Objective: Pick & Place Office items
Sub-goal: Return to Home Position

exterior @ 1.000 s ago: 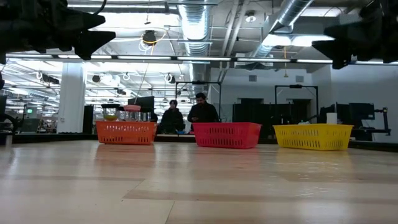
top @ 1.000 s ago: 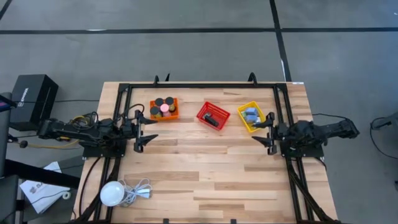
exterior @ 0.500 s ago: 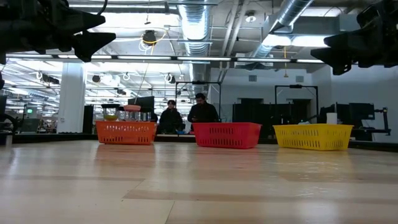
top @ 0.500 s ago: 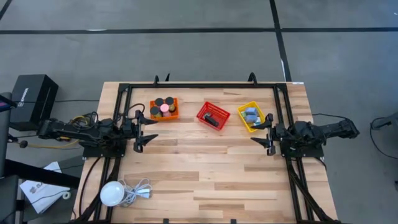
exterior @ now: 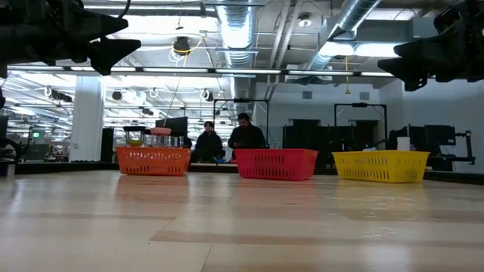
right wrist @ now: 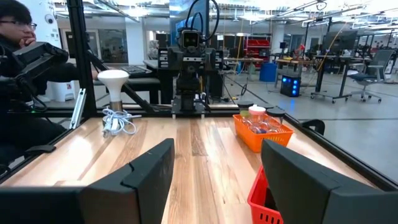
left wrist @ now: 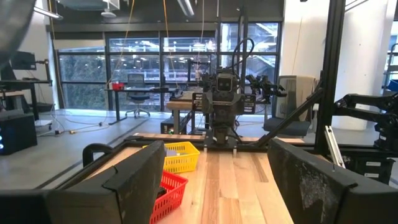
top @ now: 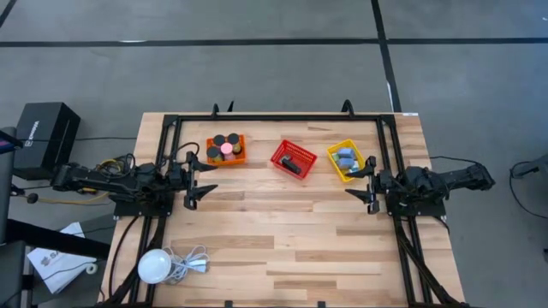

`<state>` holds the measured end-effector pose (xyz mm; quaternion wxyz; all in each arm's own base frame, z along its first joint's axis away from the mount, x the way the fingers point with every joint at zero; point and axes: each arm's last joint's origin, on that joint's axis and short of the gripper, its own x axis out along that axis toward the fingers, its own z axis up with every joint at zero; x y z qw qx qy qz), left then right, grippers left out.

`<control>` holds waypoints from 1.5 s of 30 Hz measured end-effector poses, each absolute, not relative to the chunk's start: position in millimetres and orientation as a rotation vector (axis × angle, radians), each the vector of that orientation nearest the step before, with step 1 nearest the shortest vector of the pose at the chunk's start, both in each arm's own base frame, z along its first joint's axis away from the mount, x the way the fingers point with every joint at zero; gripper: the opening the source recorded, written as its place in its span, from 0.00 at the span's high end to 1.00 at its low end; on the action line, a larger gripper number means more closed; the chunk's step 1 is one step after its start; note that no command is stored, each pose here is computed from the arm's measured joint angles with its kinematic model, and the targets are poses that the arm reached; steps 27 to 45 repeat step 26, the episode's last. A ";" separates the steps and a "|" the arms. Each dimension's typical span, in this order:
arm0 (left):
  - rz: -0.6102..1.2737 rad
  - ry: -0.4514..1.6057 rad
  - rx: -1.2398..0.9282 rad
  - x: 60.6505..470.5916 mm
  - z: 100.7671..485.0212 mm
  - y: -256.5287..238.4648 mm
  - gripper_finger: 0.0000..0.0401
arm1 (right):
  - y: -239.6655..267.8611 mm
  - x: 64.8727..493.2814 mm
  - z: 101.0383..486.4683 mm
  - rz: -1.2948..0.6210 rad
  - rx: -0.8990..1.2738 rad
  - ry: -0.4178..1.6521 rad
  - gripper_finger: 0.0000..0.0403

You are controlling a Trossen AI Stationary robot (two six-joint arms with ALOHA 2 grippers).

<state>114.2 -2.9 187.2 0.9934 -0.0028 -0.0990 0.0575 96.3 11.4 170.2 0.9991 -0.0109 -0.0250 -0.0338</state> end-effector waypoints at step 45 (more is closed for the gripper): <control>0.116 -0.212 -0.007 113.9 188.4 -2.8 0.30 | 11.4 96.4 169.9 -0.068 -0.022 -0.048 0.42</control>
